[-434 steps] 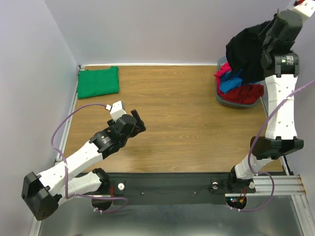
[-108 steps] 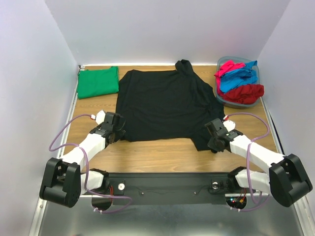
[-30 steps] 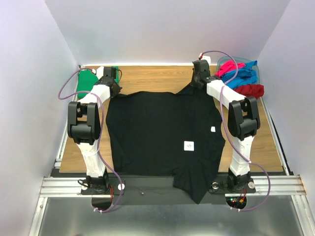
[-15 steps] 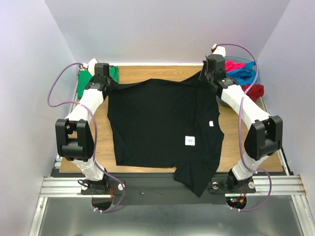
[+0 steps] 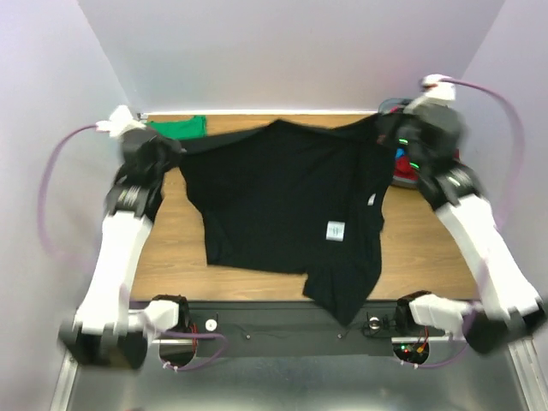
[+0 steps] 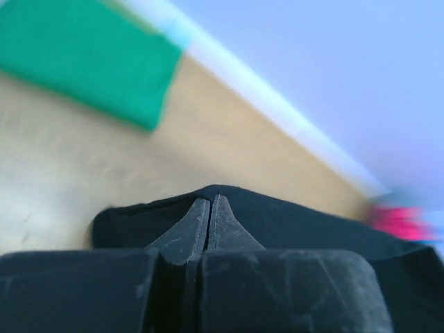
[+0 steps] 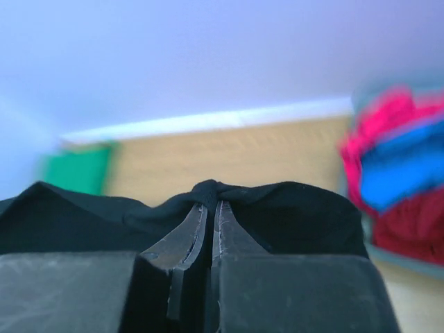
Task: Fold and stack the t-shirts
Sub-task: Flatten the tshirt out, then fold the tshirt
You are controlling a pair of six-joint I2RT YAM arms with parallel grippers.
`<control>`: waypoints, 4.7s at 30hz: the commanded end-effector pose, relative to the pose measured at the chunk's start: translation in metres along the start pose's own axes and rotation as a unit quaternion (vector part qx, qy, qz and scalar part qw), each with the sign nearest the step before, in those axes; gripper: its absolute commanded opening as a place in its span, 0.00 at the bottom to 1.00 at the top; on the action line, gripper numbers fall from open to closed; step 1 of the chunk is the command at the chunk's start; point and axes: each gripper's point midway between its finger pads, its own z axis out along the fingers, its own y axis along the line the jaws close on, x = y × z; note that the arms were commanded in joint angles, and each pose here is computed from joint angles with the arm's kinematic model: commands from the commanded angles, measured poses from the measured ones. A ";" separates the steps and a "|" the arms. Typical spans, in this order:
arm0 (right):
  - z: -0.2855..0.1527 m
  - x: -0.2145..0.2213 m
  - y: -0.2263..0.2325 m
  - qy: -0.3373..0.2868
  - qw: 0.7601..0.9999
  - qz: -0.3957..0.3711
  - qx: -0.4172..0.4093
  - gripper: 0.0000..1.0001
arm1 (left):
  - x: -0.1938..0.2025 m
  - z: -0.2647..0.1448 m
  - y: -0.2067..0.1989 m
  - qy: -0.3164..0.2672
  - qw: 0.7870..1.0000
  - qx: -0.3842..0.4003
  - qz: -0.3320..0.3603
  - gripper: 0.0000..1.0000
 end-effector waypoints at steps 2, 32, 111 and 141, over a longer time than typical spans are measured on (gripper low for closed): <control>-0.161 -0.124 0.043 -0.162 0.974 0.039 -0.153 0.00 | -0.097 -0.164 -0.043 -0.159 0.975 0.145 -0.063 0.00; -0.185 -0.149 0.058 -0.195 0.961 0.024 -0.196 0.00 | -0.139 -0.216 -0.065 -0.219 0.955 0.194 -0.054 0.00; -0.052 0.298 -0.045 0.306 0.942 0.132 0.021 0.66 | 0.120 0.134 0.136 0.120 0.973 -0.198 0.023 0.73; 0.098 0.320 -0.087 0.312 0.938 -0.006 0.150 1.00 | 0.182 0.174 0.111 0.208 0.966 -0.140 0.069 0.97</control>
